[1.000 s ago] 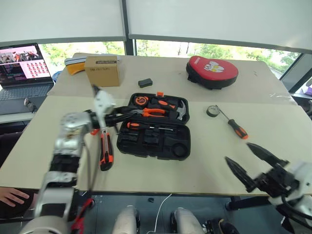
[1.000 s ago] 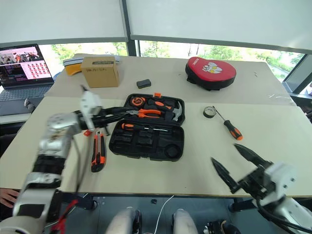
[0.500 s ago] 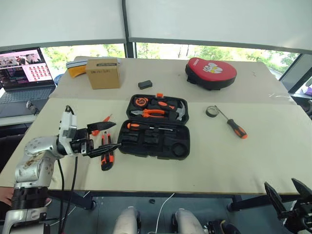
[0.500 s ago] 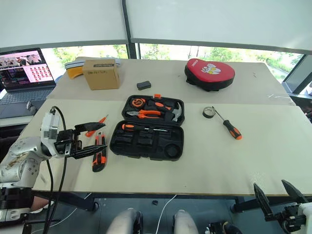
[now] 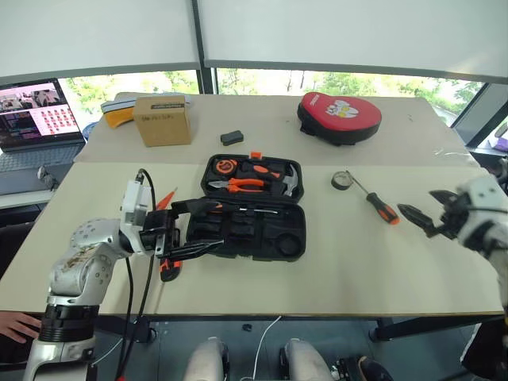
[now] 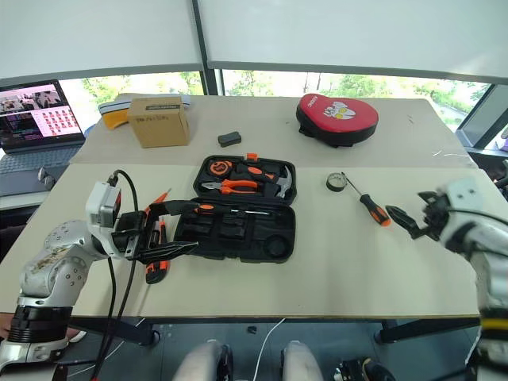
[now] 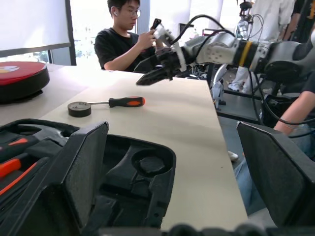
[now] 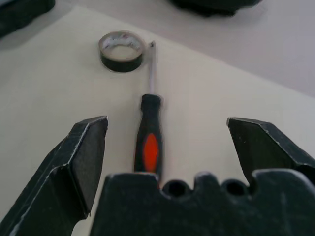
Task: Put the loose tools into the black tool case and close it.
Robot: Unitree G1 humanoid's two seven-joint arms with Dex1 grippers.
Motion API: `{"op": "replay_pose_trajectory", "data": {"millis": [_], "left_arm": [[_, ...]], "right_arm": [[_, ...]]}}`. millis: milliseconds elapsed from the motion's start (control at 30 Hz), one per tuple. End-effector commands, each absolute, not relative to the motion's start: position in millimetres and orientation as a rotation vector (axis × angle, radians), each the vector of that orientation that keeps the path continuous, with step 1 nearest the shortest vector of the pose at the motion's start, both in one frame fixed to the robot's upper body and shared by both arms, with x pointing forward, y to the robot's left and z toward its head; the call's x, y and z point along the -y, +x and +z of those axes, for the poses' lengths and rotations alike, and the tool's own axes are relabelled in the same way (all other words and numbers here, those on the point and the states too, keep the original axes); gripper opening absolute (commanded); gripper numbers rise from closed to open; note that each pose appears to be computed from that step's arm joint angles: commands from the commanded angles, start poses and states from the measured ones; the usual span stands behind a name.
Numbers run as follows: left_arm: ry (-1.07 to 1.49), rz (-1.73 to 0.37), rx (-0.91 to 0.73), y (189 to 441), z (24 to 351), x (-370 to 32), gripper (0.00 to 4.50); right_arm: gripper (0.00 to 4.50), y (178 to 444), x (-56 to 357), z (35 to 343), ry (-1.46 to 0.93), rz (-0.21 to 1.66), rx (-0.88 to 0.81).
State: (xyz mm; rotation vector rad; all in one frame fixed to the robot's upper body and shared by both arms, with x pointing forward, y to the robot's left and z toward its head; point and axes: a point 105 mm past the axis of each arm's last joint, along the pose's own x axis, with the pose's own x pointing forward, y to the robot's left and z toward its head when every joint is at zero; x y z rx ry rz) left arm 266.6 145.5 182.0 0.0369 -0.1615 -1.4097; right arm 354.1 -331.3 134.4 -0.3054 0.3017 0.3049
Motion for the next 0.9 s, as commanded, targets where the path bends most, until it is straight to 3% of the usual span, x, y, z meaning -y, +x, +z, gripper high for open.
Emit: {"op": "replay_pose_trajectory", "data": {"millis": [33, 167, 267, 433, 533, 600, 767, 900], "left_arm": [[0.074, -1.416, 0.193, 266, 186, -143, 4.47], [0.083, -1.411, 0.195, 263, 185, -142, 4.47], [0.088, -1.409, 0.194, 261, 184, -142, 4.5], [0.09, -1.401, 0.19, 260, 183, -144, 4.5], [0.092, -1.401, 0.186, 261, 182, -145, 4.5], [0.089, -1.401, 0.189, 263, 184, -145, 4.5], [0.075, -1.35, 0.222, 271, 194, -151, 4.5], [0.087, -1.28, 0.232, 276, 195, -164, 4.5]], "right_arm": [[4.5, 366, 340, 128, -0.316, 0.295, -0.376], [4.5, 375, 338, 117, -0.304, 0.307, -0.448], [3.76, 380, 337, 116, -0.3, 0.308, -0.447], [1.92, 381, 332, 107, -0.291, 0.341, -0.462], [1.05, 380, 333, 105, -0.281, 0.344, -0.455], [1.03, 381, 336, 111, -0.292, 0.324, -0.417], [1.03, 382, 335, 157, -0.444, 0.326, -0.171], [1.03, 374, 279, 196, -0.55, 0.584, 0.045]]}}
